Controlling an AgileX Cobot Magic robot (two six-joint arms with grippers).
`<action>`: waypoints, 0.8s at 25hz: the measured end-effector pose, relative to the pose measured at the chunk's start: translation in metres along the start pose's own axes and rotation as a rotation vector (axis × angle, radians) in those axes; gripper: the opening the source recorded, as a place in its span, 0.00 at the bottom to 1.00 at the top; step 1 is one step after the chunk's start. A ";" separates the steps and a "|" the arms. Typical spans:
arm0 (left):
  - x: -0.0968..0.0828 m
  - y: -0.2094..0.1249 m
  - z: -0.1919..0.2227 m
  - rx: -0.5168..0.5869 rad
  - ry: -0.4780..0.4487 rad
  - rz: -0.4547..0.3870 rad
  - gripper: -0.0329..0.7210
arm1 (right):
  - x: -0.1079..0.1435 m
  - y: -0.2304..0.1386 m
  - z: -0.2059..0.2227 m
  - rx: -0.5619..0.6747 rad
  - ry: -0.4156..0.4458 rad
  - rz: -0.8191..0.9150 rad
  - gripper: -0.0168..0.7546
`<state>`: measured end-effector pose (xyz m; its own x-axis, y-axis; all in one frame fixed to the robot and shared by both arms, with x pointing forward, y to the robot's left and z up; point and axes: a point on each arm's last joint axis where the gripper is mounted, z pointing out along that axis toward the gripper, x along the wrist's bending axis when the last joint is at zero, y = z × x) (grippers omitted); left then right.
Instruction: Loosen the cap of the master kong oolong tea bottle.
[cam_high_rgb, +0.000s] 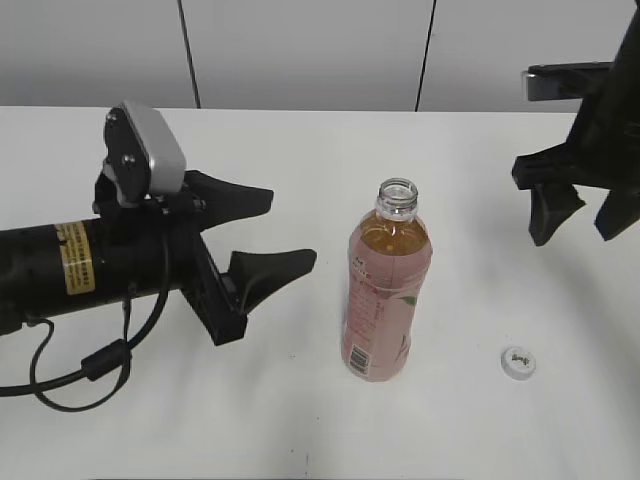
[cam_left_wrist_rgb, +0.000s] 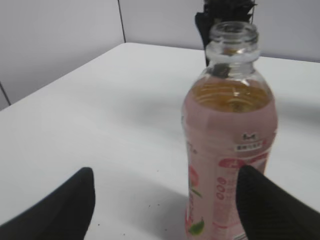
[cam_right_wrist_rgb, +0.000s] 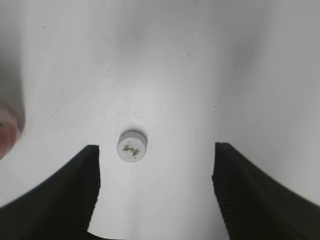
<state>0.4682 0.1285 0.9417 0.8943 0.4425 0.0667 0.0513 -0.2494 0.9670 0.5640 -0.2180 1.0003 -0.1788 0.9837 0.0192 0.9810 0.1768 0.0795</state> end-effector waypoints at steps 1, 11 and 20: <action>0.003 0.001 -0.002 0.003 0.016 -0.026 0.72 | -0.006 0.000 0.000 0.003 0.000 0.015 0.71; 0.050 -0.005 -0.033 -0.014 0.219 -0.234 0.71 | -0.073 -0.007 -0.002 0.042 -0.010 0.160 0.70; 0.087 -0.025 -0.054 0.220 0.459 -0.312 0.71 | -0.090 -0.011 -0.002 0.053 -0.011 0.191 0.70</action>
<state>0.5210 0.2196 0.9363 0.5414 0.8382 -0.0654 0.4152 -0.1989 0.8877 0.5688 -0.3086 1.0001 0.0111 0.9998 0.0175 0.9997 -0.0115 0.0227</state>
